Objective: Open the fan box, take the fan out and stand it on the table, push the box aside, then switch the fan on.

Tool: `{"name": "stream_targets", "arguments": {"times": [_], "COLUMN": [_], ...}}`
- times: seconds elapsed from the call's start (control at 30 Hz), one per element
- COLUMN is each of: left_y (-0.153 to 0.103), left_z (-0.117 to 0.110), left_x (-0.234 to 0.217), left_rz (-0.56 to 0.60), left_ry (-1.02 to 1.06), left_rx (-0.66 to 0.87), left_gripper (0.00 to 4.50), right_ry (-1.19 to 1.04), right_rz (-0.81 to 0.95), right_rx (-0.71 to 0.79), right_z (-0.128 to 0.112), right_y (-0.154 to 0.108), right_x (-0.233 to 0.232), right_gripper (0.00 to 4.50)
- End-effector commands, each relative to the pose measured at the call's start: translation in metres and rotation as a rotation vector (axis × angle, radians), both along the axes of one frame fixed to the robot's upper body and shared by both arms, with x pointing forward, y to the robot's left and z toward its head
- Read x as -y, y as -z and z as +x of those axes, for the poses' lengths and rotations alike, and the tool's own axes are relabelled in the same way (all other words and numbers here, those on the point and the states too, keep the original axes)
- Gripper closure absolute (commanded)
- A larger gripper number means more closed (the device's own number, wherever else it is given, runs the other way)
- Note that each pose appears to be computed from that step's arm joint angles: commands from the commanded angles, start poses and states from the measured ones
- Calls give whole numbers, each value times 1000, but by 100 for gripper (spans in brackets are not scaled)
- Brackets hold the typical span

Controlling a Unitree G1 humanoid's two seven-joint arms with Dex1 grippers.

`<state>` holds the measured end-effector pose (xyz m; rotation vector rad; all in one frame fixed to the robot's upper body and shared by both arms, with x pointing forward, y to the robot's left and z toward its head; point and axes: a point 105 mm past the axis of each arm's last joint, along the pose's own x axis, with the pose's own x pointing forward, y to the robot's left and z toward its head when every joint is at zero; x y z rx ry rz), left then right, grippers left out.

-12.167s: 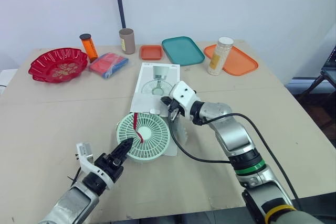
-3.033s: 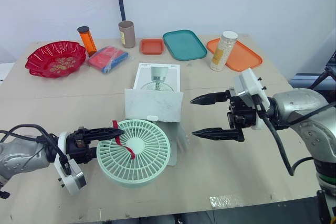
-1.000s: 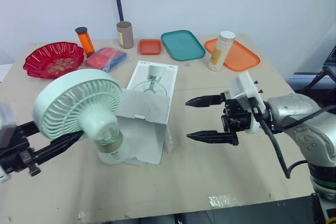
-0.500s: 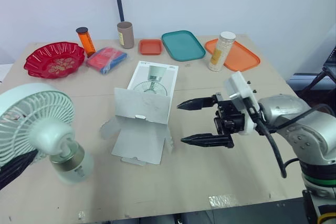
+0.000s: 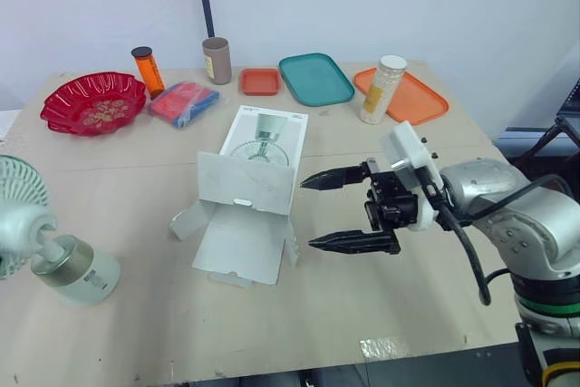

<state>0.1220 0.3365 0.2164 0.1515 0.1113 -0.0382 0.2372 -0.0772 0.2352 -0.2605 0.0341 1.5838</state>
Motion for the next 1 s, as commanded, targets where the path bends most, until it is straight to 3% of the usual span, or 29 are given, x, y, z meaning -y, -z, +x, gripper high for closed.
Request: {"name": "stream_targets", "arguments": {"times": [0.03, 0.5, 1.0], "left_y": [-12, 0, 15], "left_z": [8, 73, 98], "left_x": [-12, -2, 14], "left_rz": [43, 0, -60], "left_ry": [-51, -35, -42], "left_rx": [97, 211, 188], "left_gripper": [240, 240, 240], "right_ry": [-4, -12, 9], "right_rz": [7, -8, -18], "right_rx": [55, 136, 144], "right_z": [-5, -14, -14], "right_y": [-8, 0, 6], "right_x": [-2, -13, -12], "right_gripper": [0, 0, 0]}}
